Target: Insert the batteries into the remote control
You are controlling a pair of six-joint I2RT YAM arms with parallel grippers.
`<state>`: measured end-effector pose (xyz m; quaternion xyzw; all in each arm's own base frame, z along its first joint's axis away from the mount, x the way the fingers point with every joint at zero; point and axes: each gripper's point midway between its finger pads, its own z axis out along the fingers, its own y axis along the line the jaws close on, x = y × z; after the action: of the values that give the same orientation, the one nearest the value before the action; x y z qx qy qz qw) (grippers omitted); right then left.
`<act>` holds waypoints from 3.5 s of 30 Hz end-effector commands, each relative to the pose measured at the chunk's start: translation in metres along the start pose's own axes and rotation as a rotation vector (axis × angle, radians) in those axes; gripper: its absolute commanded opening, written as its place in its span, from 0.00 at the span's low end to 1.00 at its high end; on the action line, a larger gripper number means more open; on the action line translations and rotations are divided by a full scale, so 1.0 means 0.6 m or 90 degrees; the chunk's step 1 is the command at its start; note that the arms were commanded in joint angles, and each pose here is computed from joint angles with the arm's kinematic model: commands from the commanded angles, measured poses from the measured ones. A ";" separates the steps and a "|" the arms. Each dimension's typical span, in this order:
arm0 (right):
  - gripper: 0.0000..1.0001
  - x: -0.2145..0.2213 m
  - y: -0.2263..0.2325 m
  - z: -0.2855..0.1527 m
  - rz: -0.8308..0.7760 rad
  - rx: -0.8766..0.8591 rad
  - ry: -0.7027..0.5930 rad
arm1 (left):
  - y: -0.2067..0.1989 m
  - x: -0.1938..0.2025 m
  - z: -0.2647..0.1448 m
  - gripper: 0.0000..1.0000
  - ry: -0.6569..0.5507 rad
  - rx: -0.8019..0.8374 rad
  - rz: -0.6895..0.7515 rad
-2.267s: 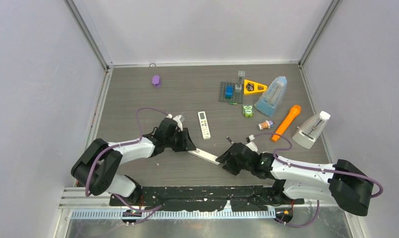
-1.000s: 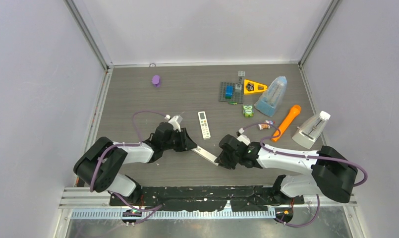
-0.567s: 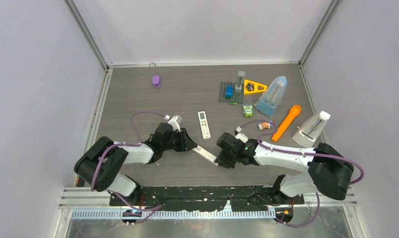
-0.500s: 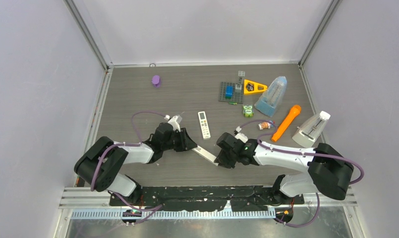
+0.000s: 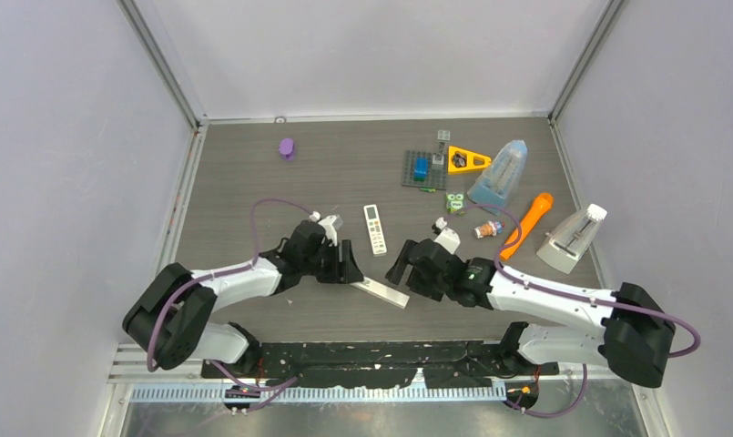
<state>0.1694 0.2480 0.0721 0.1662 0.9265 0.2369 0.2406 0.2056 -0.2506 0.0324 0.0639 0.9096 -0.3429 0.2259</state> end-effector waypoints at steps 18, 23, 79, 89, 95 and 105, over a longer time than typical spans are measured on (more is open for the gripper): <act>0.87 0.003 0.063 0.018 -0.702 -0.089 0.076 | 0.025 -0.084 -0.154 0.78 -0.124 -0.154 -0.054; 0.83 0.031 0.063 0.041 -0.735 -0.109 0.112 | 0.030 -0.077 -0.167 0.78 -0.141 -0.136 -0.094; 0.70 -0.040 0.290 0.235 -0.504 0.034 -0.039 | 0.101 -0.167 -0.332 0.82 -0.289 -0.355 -0.189; 0.75 -0.065 0.286 0.120 -0.503 -0.108 -0.047 | 0.077 -0.245 -0.244 0.81 -0.255 -0.195 -0.131; 0.68 -0.036 0.230 0.108 -0.560 -0.116 0.004 | 0.078 -0.293 -0.170 0.75 -0.205 -0.134 -0.041; 0.56 -0.015 0.210 0.145 -0.590 -0.093 0.050 | 0.129 -0.350 -0.082 0.56 -0.168 -0.153 -0.004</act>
<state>0.2416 0.3686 0.0701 -0.2807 0.8997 0.1676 0.2894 0.3592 -0.1429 0.0968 -0.0557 0.9246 -0.2257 0.3018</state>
